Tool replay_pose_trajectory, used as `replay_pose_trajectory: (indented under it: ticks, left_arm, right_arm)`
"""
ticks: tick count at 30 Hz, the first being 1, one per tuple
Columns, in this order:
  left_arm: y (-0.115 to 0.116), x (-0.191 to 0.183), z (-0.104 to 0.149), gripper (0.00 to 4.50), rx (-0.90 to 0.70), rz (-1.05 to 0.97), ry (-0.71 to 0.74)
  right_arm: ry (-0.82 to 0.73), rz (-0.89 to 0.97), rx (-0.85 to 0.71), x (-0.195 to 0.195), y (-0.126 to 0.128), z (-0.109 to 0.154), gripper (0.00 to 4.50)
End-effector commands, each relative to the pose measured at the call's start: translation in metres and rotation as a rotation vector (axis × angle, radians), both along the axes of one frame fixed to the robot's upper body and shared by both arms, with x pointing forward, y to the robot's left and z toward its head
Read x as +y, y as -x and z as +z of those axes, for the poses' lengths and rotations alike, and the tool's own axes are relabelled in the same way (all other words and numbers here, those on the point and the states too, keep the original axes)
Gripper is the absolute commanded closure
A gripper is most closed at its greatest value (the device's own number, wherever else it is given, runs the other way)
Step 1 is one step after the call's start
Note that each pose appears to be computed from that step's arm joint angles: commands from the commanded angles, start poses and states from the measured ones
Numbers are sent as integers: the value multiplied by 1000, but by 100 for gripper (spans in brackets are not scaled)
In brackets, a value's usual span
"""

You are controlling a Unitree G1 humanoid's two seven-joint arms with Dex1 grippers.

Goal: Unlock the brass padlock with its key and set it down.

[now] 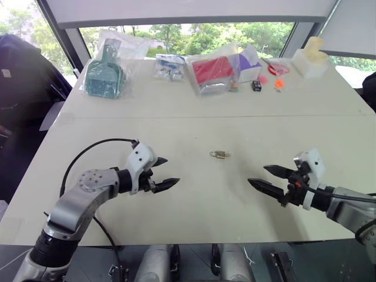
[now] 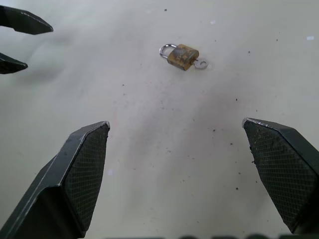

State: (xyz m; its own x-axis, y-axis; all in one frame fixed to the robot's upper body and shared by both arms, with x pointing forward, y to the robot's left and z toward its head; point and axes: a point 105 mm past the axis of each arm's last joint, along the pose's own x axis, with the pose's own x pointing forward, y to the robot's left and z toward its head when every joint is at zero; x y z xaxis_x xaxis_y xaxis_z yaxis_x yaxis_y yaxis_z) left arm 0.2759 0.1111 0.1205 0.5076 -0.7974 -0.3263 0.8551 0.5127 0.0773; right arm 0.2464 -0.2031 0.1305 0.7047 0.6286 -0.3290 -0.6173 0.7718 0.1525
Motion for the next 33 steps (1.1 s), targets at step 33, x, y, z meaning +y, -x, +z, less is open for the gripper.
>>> replay_pose_trajectory:
  ticks: [33]
  left_arm:
    - [-75, -21, 39, 56, -283, -354, -314]
  right_arm:
    - [42, 32, -89, 18, -13, 20, 8]
